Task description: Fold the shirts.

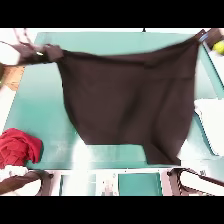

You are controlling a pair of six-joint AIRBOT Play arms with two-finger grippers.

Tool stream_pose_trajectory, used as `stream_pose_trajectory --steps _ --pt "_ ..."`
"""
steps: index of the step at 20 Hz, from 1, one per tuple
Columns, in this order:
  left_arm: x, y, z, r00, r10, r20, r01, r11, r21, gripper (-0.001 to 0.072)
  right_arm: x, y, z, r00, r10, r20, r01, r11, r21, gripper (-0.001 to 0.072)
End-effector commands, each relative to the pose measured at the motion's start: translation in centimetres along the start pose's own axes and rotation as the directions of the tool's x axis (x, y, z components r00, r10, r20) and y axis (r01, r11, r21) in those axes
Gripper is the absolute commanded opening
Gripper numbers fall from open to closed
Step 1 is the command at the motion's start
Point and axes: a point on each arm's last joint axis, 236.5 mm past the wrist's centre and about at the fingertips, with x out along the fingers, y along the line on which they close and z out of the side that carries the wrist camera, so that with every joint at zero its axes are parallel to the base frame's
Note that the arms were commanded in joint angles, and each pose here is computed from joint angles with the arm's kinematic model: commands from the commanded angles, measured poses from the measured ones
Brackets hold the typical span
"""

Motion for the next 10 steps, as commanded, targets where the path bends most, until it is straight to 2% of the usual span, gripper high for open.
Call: stream_pose_trajectory --steps 1,6,7,8,9,10 --pt "10.9 2.4 -4.8 0.998 -0.049 -0.049 0.045 0.996 -0.077 0.0026 8.6 -9.2 -8.2 0.98 -0.114 -0.165 0.134 0.985 0.11 0.0019" --pt "14.3 1.4 -4.4 0.992 -0.12 -0.039 0.116 0.989 -0.097 0.0026 11.3 -12.8 -9.8 0.969 -0.151 -0.198 0.179 0.975 0.135 0.0021" --pt "14.1 1.0 -4.1 0.99 -0.132 -0.044 0.127 0.988 -0.091 0.0035 11.0 -13.1 -9.4 0.969 -0.155 -0.193 0.181 0.976 0.123 0.0067" --pt "13.8 1.0 -3.9 0.989 -0.137 -0.057 0.133 0.989 -0.069 0.0343 10.6 -13.4 -9.1 0.968 -0.151 -0.199 0.178 0.976 0.123 0.0257" --pt "13.3 0.9 -3.9 0.985 -0.151 -0.087 0.147 0.988 -0.053 0.0679 9.8 -13.6 -8.9 0.966 -0.136 -0.222 0.169 0.976 0.134 0.0339" --pt "12.4 1.1 -3.8 0.976 -0.169 -0.133 0.166 0.985 -0.039 0.0712 8.4 -13.9 -8.9 0.959 -0.115 -0.26 0.158 0.976 0.152 0.0338"
